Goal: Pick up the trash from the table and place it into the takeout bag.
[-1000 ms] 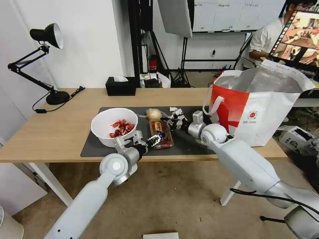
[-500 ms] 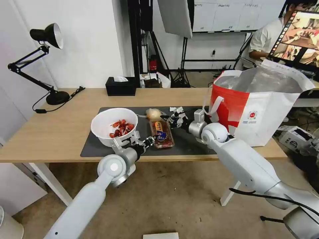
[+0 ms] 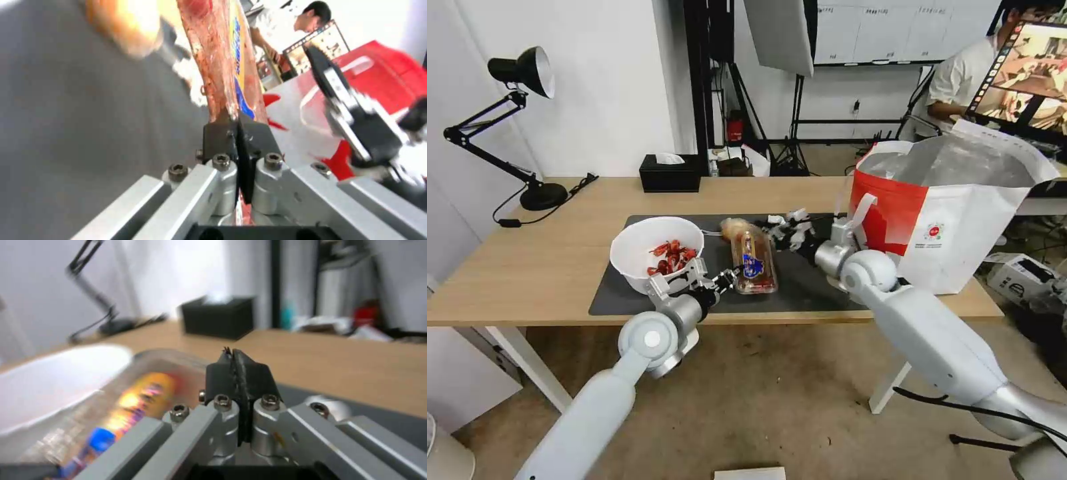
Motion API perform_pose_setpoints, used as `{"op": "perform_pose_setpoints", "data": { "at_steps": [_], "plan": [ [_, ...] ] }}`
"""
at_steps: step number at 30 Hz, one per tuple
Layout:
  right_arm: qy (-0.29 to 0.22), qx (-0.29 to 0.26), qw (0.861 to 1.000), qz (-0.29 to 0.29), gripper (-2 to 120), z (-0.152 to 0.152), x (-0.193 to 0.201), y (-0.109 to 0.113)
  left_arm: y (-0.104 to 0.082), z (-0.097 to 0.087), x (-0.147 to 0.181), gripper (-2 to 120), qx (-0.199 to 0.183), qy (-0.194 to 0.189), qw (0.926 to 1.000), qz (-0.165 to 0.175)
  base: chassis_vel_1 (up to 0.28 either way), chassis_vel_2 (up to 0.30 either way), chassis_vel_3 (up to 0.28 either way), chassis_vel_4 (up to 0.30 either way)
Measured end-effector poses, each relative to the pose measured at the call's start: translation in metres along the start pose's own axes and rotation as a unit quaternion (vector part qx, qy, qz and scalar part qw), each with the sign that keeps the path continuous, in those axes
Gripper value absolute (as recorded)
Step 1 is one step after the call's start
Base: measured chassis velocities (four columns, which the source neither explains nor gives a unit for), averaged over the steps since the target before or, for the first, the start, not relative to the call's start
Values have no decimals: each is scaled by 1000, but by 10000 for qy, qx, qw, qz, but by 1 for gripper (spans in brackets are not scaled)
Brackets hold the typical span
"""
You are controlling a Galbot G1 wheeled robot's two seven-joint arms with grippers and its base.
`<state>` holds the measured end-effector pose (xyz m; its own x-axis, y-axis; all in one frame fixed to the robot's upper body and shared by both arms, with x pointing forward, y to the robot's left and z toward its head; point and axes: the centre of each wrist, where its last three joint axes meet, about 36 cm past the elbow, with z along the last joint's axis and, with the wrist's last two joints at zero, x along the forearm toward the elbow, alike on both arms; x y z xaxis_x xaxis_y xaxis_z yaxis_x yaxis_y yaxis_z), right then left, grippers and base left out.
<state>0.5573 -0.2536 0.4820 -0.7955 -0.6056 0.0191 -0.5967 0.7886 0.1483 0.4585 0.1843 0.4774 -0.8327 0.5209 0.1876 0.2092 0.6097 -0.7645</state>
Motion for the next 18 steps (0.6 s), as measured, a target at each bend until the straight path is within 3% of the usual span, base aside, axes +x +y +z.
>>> {"op": "perform_pose_setpoints", "data": {
  "at_steps": [3, 6, 7, 10, 18],
  "plan": [
    [-165, -69, 9995, 275, 0, 0, 33, 2, -3, -7, 1, 0, -151, -138, 9998, 41, 0, 0, 0, 0],
    [-307, -52, 9980, 548, 0, 7, 84, 22, -6, -20, 1, 0, -517, -425, 9977, 110, 0, 0, 0, 0],
    [-307, -52, 9980, 548, 0, 7, 84, 22, -6, -20, 1, 0, -517, -425, 9977, 110, 0, 0, 0, 0],
    [-475, 163, 9957, 779, 0, 10, 123, 50, -19, -42, -3, 0, -998, -852, 9908, 335, 0, 0, 0, 0],
    [-517, 565, 9882, 1327, 0, 39, 178, 88, -44, -72, -16, 0, -1364, -1181, 9811, 696, 0, 0, 0, 0]
  ]
}}
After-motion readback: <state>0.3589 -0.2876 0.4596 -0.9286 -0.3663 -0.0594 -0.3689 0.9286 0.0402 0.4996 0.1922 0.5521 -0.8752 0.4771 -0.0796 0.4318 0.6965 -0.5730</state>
